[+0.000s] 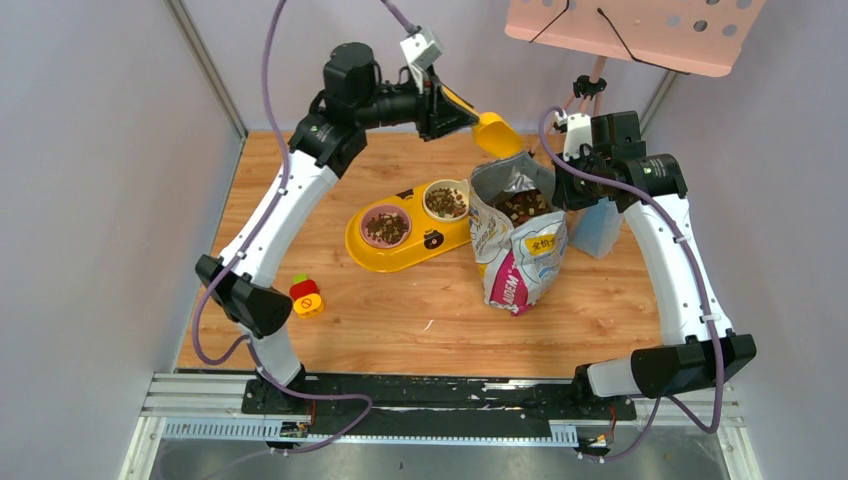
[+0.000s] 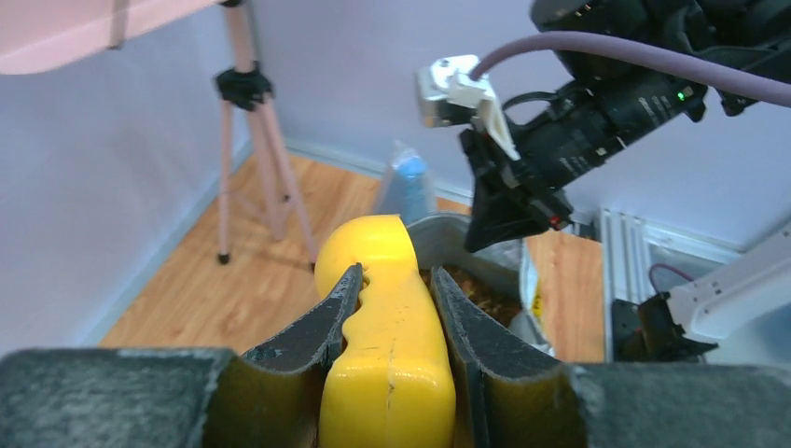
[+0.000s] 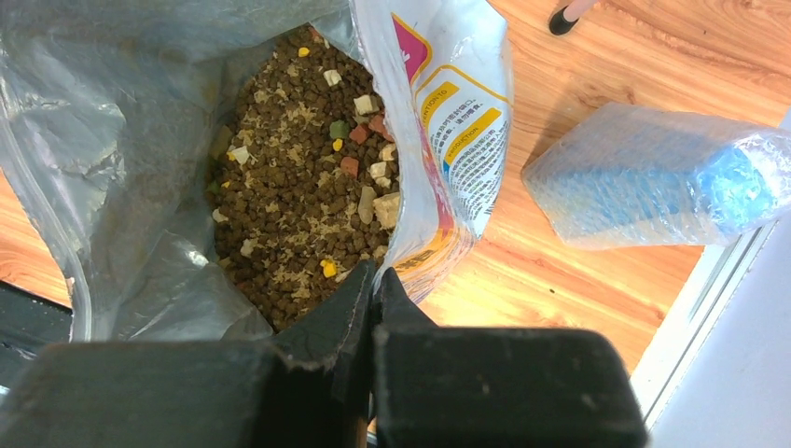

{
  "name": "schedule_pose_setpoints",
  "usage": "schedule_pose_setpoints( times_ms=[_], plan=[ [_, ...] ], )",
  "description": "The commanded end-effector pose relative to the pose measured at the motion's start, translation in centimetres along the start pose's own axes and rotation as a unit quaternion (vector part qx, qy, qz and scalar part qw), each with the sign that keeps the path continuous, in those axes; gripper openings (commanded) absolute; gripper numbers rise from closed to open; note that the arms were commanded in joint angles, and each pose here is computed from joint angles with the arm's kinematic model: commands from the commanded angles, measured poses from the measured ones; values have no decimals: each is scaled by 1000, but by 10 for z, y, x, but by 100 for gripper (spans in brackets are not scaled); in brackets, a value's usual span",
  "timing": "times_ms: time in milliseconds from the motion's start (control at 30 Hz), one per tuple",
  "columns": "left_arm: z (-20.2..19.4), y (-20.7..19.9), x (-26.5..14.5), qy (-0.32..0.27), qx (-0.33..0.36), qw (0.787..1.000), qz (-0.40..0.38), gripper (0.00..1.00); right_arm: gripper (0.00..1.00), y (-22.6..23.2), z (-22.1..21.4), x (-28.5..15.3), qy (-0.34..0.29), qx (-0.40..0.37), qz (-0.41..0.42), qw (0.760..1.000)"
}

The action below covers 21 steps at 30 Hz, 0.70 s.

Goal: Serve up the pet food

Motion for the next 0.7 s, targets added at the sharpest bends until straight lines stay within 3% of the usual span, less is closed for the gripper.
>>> schedule_pose_setpoints(
  times_ms=[0, 200, 500, 667],
  plan=[
    [-31, -10, 33, 55, -37, 997, -46, 0, 0, -10, 53, -32, -142, -16, -34, 989],
    [-73, -6, 65, 105, -52, 993, -24, 0, 0, -7, 50, -35, -141, -9, -28, 989],
    [-103, 19, 90, 109, -81, 977, 165, 0, 0, -14, 52, -32, -141, 10, -54, 988],
    [-127, 9, 106, 127, -52, 968, 208, 0, 0, -13, 53, -32, -144, 15, -52, 988]
  ],
)
Point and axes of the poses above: each gripper's point midway between its finger pads, its own x axis out along the fingers, its own y axis along the line the jaws close on, z = x × y, the point moved 6 cm from there along -x, back along the fingers, and after that the axes turned 14 degrees about -x, right-handed, at the moved point
